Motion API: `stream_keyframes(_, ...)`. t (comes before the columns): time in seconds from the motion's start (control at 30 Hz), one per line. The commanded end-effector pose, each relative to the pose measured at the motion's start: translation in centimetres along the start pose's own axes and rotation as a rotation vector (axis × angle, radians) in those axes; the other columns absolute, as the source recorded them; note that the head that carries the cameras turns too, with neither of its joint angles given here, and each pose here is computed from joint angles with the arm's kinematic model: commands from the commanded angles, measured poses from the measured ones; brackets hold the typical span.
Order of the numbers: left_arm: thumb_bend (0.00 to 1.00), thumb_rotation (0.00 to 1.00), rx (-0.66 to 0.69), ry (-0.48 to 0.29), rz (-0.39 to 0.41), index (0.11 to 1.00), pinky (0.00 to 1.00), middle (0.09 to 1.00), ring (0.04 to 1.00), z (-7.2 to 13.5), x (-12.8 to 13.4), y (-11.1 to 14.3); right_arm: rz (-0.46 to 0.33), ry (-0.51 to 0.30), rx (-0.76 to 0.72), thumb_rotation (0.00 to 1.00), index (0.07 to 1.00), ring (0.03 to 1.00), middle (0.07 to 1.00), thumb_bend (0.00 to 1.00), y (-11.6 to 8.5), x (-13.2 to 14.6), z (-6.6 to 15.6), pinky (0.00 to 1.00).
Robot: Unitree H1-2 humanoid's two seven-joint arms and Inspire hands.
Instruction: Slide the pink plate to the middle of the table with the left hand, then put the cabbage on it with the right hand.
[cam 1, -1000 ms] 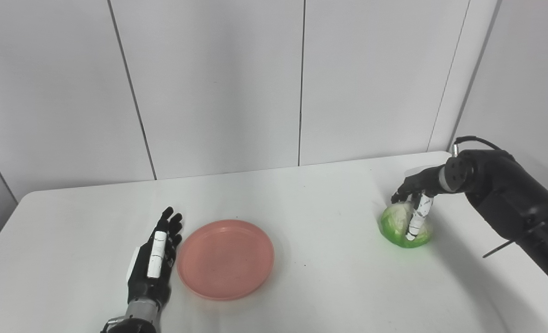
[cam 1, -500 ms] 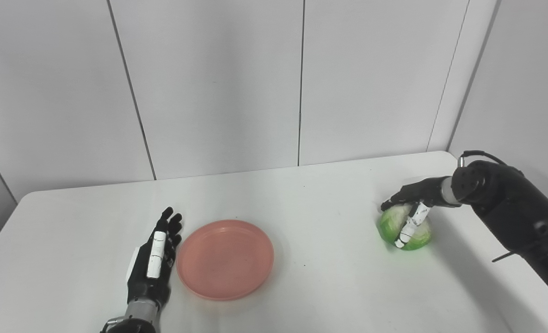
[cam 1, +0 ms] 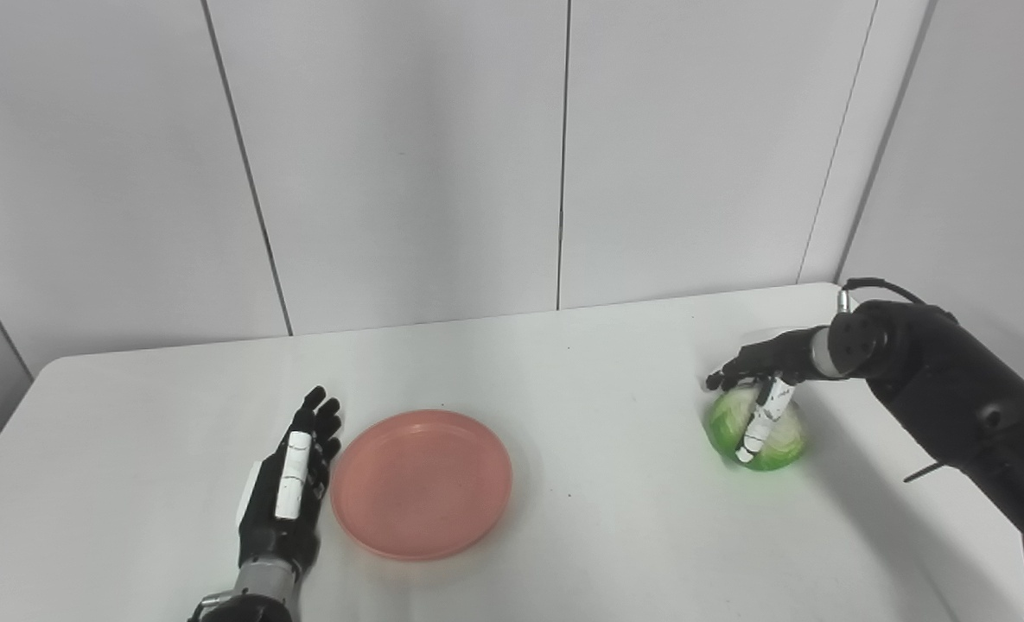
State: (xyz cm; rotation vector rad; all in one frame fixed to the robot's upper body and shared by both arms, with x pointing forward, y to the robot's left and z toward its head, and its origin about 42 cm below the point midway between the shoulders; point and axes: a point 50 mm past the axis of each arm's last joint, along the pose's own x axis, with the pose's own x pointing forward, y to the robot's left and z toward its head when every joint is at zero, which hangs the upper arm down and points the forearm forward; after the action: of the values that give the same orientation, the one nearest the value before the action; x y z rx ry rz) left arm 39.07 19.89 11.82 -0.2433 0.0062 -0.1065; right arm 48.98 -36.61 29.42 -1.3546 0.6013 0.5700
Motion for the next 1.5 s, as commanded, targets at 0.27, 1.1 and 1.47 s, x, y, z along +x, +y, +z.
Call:
stream_keyframes(0.27, 0.89, 0.83, -0.02, 0.079, 0.015, 0.908, 1.0, 0.937, 0.96, -1.3, -0.7, 0.4, 0.009, 0.054, -0.033, 0.27, 0.892, 0.886, 0.92, 1.0, 0.0, -0.1, -0.8, 0.8)
stream_keyframes(1.1, 0.9, 0.82, -0.027, 0.086, 0.015, 0.903, 0.97, 0.933, 0.958, -1.1, -0.6, 0.4, -0.217, 0.015, -0.037, 0.0, 0.747, 0.411, 0.491, 0.57, 2.3, 0.6, -1.1, 0.3)
stream_keyframes(1.47, 0.89, 0.83, -0.016, 0.086, 0.009, 0.902, 0.98, 0.932, 0.96, -1.2, -0.6, 0.2, -0.201, 0.0, -0.024, 0.0, 0.711, 0.452, 0.491, 0.57, 0.9, -0.2, -0.8, 0.33)
